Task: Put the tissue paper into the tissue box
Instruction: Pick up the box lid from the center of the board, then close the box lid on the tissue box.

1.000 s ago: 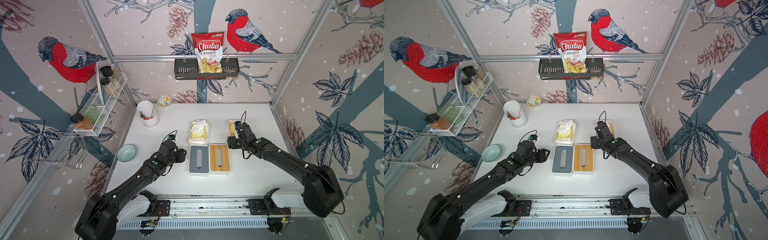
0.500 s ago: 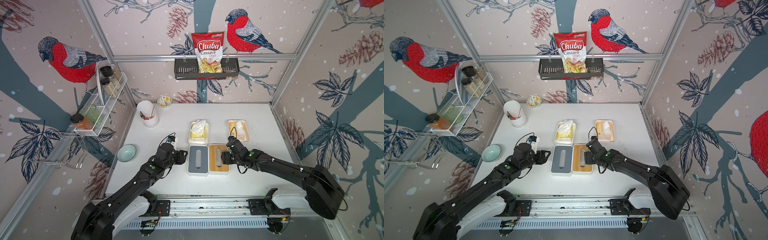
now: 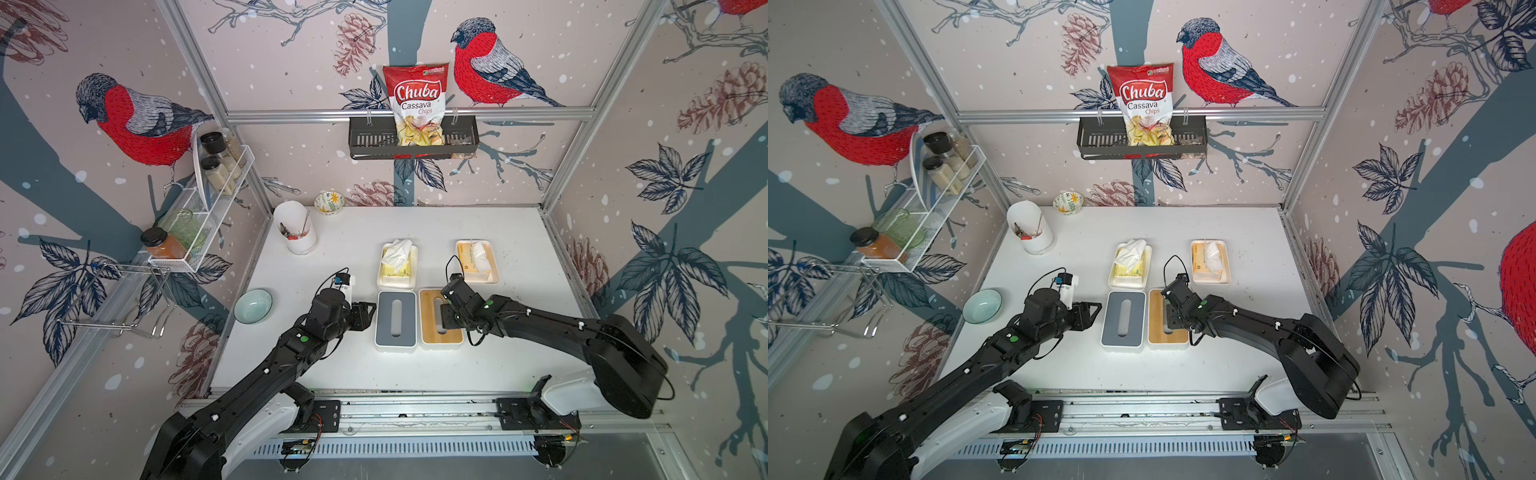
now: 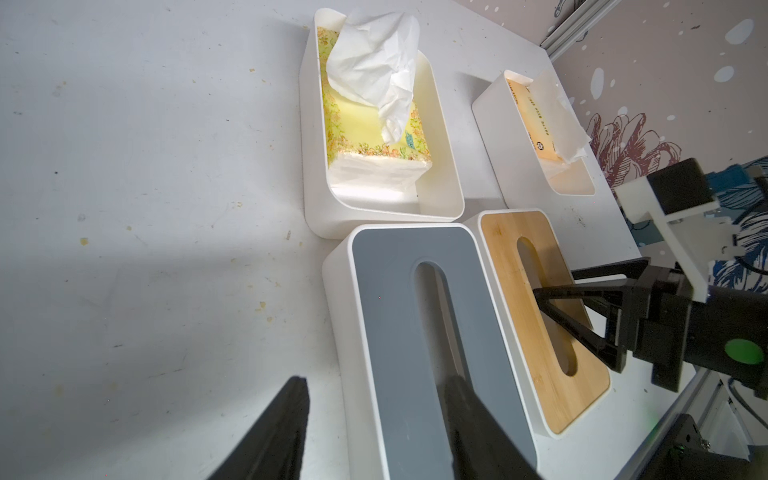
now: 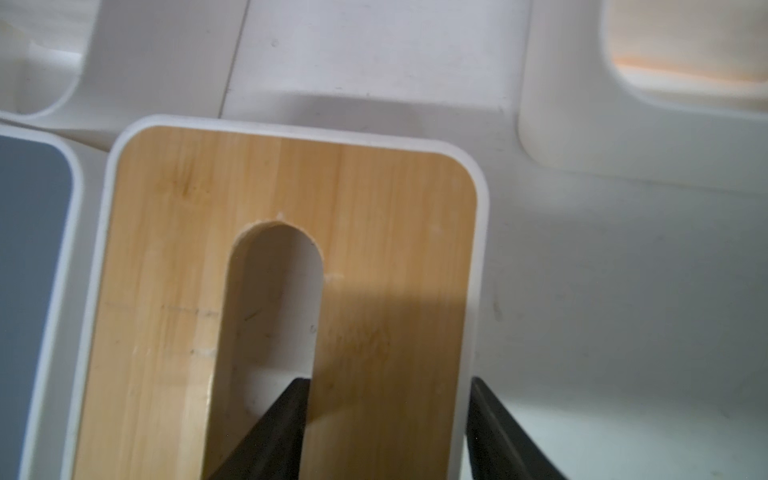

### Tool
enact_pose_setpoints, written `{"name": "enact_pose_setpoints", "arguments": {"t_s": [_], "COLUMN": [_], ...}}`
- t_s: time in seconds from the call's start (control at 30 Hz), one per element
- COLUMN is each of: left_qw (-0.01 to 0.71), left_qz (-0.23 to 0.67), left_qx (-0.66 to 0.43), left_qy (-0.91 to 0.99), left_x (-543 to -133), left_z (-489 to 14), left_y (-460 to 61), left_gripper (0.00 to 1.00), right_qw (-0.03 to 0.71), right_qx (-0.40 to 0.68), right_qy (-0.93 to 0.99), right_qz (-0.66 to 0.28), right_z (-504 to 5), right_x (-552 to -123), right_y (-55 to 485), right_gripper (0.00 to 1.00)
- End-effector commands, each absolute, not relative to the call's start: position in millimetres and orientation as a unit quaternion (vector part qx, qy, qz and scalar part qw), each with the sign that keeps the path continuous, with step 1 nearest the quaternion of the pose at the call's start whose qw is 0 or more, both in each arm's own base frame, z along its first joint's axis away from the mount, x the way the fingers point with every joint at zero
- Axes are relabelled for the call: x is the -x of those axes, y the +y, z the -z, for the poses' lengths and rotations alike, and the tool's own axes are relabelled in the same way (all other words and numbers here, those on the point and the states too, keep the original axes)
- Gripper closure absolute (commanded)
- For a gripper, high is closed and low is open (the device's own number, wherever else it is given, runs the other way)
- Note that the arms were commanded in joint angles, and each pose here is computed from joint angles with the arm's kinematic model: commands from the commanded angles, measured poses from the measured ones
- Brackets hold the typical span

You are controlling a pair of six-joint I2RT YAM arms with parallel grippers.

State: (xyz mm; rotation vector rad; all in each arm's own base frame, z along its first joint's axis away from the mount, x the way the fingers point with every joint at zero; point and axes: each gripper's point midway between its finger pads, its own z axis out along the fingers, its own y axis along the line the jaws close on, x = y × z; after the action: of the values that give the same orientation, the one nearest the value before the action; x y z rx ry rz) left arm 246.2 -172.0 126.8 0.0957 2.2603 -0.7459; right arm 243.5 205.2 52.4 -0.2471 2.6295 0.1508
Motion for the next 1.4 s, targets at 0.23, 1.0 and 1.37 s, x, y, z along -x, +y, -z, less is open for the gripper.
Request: {"name": "enact_pose_setpoints", "arguments": {"t_s": [0.23, 1.0, 1.37], "left_qw": [0.399, 0.412, 0.411], "left_qz": [0.314, 0.379, 0.382], "left_qx": [-0.042, -0.043, -0.041], "left_qy": [0.861, 0.828, 0.827], "left_x": [-247, -239, -243], "left_z": [-144, -168, -168], "left_y": [-176, -188, -191], "left_gripper": [0.44, 0.45, 0.46], "right_qw": [0.299, 0.44, 0.408], "right_qx": [0.027, -0.054, 0.021], "right_qy": [0.953, 0.897, 0.911], "right_qz": [-0.037, -0.005, -0.055], "right_z": [-100, -228, -207], "right_x": [-249, -379, -433], "right_y": [149, 29, 60], "right_gripper": [0.55, 0.59, 0.59]}}
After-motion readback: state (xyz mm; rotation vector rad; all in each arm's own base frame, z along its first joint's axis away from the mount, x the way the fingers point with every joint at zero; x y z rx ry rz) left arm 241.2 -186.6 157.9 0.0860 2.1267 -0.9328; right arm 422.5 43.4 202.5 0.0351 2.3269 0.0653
